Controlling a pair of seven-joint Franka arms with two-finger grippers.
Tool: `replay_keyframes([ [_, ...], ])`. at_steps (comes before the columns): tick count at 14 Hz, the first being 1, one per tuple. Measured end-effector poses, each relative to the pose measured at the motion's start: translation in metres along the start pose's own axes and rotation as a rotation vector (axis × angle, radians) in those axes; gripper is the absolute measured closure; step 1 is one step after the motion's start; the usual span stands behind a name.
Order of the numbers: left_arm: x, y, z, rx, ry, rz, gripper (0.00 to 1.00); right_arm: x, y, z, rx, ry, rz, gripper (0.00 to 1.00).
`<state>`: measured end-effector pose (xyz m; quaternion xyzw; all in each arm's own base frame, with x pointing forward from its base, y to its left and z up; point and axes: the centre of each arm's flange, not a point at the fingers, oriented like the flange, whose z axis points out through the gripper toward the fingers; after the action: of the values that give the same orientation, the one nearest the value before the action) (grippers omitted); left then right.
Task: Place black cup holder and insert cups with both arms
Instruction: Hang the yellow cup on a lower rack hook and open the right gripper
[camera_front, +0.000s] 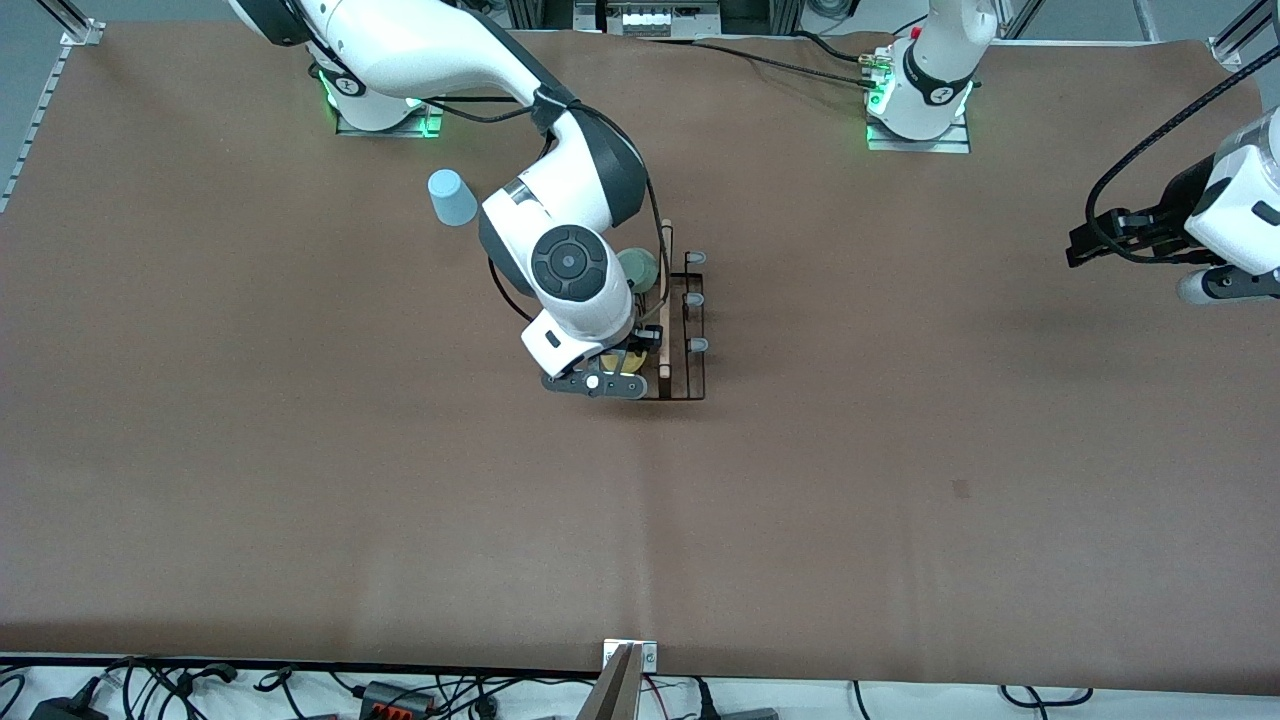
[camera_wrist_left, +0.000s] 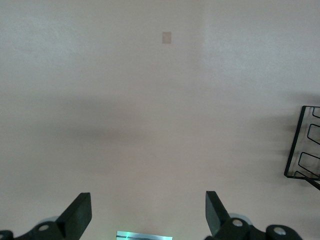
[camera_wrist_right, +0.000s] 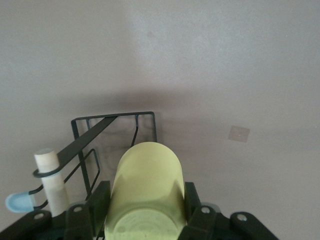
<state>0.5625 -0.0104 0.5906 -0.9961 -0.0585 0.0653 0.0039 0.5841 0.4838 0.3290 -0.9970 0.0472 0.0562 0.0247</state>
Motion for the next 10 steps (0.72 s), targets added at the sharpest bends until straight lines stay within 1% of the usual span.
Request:
replay_keyframes([
  [3, 0.000, 0.000, 0.000, 0.000, 0.000, 0.000, 0.00, 0.002, -0.001, 0.008, 0.000, 0.000, 0.001, 0.35],
  [5, 0.000, 0.000, 0.000, 0.000, 0.000, 0.000, 0.00, 0.001, -0.002, 0.005, 0.006, 0.006, 0.007, 0.20],
  [6, 0.000, 0.000, 0.000, 0.000, 0.000, 0.000, 0.00, 0.001, -0.002, 0.001, 0.010, 0.010, 0.023, 0.10],
  [7, 0.000, 0.000, 0.000, 0.000, 0.000, 0.000, 0.00, 0.002, -0.002, -0.003, 0.014, 0.016, 0.034, 0.01],
  [10, 0.000, 0.000, 0.000, 0.000, 0.000, 0.000, 0.00, 0.007, 0.005, -0.026, 0.028, 0.046, 0.054, 0.00],
])
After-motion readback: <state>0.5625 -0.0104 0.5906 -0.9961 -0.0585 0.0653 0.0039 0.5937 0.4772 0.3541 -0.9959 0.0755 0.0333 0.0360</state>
